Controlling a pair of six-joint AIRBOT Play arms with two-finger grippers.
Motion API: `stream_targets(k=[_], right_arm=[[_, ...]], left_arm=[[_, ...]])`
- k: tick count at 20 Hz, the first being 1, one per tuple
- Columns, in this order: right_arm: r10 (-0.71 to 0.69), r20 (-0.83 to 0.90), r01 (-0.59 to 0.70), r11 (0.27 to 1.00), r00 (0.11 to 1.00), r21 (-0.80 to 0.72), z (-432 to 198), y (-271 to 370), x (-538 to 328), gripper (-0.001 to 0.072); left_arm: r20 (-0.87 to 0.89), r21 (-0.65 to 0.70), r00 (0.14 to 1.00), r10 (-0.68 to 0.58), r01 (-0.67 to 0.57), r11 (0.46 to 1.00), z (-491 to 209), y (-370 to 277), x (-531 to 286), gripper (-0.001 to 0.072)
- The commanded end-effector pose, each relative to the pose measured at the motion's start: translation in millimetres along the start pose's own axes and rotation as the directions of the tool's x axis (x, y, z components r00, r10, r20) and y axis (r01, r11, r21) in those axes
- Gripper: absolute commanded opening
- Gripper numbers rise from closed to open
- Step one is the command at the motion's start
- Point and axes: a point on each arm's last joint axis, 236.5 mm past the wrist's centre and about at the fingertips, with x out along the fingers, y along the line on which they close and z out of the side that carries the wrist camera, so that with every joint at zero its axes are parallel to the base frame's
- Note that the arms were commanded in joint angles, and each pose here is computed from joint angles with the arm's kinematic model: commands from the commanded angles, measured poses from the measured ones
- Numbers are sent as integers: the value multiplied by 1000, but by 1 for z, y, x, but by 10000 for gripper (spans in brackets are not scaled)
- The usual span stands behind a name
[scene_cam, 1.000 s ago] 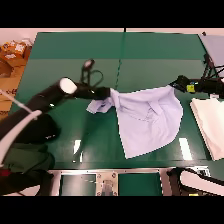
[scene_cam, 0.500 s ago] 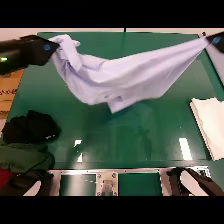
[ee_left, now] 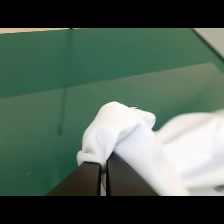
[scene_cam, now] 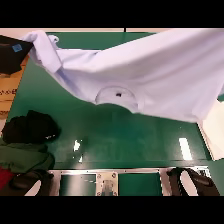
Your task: Fold the shirts.
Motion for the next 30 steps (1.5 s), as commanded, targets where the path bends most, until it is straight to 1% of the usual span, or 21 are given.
stream_targets(k=[1,3,5,7,9,11,12,13,14,15,16,18,19,20,21,24,25,26,28,29,30], right_arm=[[-41,-65,43,999,997,33,-25,-30,29,14],[-21,-211,47,992,977,120,-84,-57,73,14],[44,-390,42,977,920,210,-170,-67,116,14],[122,-561,46,960,819,275,-270,-65,147,14],[179,-694,94,937,698,336,-366,-64,166,14],[222,-779,143,918,587,369,-439,-64,172,13],[235,-802,171,908,550,383,-463,-66,172,14],[245,-811,193,897,532,398,-477,-68,172,14],[241,-816,224,886,525,406,-483,-75,171,36],[228,-814,250,877,533,410,-481,-85,171,157],[215,-810,281,864,545,418,-472,-99,168,219],[203,-806,365,812,555,455,-449,-127,149,217],[206,-809,390,793,551,468,-438,-137,135,195],[216,-813,417,770,541,482,-429,-144,118,158],[220,-816,434,757,535,488,-424,-147,103,139],[224,-828,503,703,514,503,-431,-139,57,142],[230,-837,526,688,496,500,-439,-131,42,165],[247,-848,557,662,469,502,-451,-118,23,215],[304,-864,615,609,402,501,-479,-89,-16,240],[335,-867,643,581,369,498,-492,-75,-34,295],[369,-868,661,566,331,493,-507,-58,-52,300]], left_arm=[[-148,3,982,114,-115,993,-39,37,27,21],[-315,-45,944,99,-119,992,-95,51,69,21],[-486,-116,872,57,-129,985,-165,62,111,21],[-621,-191,784,6,-159,969,-233,71,143,22],[-709,-228,704,-50,-161,960,-285,74,168,21],[-737,-278,669,-92,-176,944,-317,77,192,22],[-739,-294,667,-94,-194,936,-328,81,203,22],[-743,-296,664,-90,-206,933,-334,86,211,21],[-747,-298,660,-87,-214,930,-337,91,218,22],[-746,-304,660,-88,-219,927,-335,95,224,22],[-739,-305,668,-84,-221,926,-328,103,228,21],[-718,-312,693,-68,-233,921,-309,122,232,23],[-712,-322,699,-64,-244,915,-300,132,229,80],[-710,-333,702,-60,-259,907,-293,143,225,386],[-715,-343,696,-63,-271,899,-288,152,219,552],[-751,-338,652,-100,-251,907,-285,164,196,553],[-761,-338,639,-112,-244,909,-284,166,190,553],[-771,-339,624,-126,-236,910,-285,165,184,553],[-794,-344,585,-167,-205,917,-291,155,175,553],[-799,-345,572,-185,-184,921,-292,151,172,552],[-797,-352,572,-194,-178,919,-291,148,172,553]])
